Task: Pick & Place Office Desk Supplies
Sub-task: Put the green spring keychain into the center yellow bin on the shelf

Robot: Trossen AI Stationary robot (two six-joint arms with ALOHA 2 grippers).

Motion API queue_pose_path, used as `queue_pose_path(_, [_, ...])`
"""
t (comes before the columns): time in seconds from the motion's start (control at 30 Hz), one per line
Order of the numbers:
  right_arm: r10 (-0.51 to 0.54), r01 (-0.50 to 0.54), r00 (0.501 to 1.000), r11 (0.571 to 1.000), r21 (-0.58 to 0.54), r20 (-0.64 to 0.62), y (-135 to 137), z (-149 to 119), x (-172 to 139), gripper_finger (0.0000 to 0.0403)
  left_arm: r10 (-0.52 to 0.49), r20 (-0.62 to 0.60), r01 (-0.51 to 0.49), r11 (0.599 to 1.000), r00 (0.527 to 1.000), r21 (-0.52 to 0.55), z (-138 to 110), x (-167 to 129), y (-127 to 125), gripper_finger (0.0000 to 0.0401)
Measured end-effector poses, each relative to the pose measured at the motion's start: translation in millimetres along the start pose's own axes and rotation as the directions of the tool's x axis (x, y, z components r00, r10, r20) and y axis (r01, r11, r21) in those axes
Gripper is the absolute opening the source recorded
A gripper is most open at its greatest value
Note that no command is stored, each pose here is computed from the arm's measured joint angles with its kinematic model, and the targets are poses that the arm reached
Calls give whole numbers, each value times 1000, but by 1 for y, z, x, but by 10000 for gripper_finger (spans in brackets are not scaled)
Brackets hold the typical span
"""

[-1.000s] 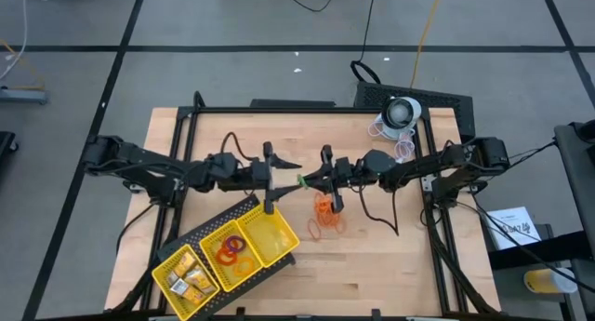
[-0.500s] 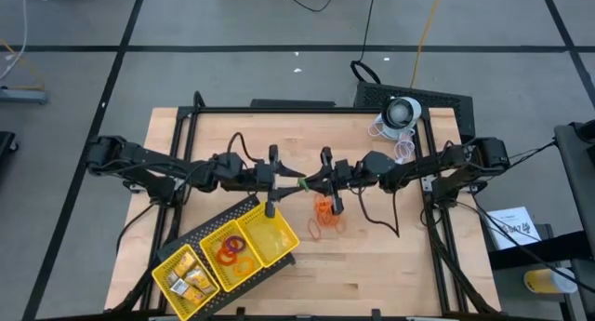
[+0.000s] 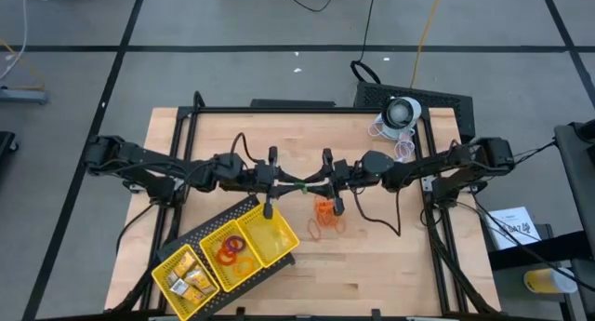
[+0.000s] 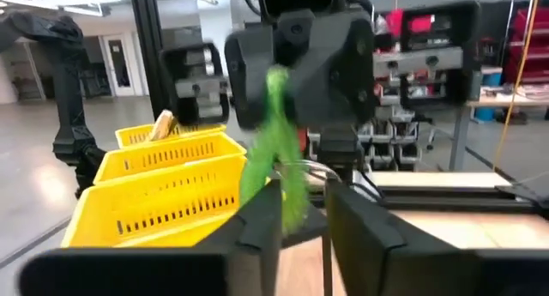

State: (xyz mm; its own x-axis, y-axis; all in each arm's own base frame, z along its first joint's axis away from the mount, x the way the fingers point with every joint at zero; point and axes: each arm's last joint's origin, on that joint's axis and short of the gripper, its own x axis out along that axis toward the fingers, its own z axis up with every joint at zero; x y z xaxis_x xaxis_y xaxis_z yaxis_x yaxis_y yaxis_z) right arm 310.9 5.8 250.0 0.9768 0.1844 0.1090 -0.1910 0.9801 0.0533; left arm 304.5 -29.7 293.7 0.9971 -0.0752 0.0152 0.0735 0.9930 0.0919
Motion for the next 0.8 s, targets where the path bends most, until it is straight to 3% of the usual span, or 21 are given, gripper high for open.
queue_pose_path(0.23, [-70,72,988,997,11,-137,1,14,-19,152,-74,14,75,996,997,-50,19,-20,0,25])
queue_pose_path(0.37, [-127,134,962,991,10,-243,2,19,-33,167,-152,-26,146,974,988,-173,30,-39,-2,26])
queue_pose_path(0.5, [-195,201,940,980,-6,-281,2,23,-44,165,-293,-11,279,923,956,-266,44,-61,-10,38])
queue_pose_path(0.63, [-205,212,939,977,-6,-277,3,23,-51,158,-426,6,402,848,905,-346,57,-86,-24,25])
queue_pose_path(0.8, [-208,215,937,977,-6,-280,5,19,-61,155,-534,-47,467,776,844,-425,62,-117,-45,24])
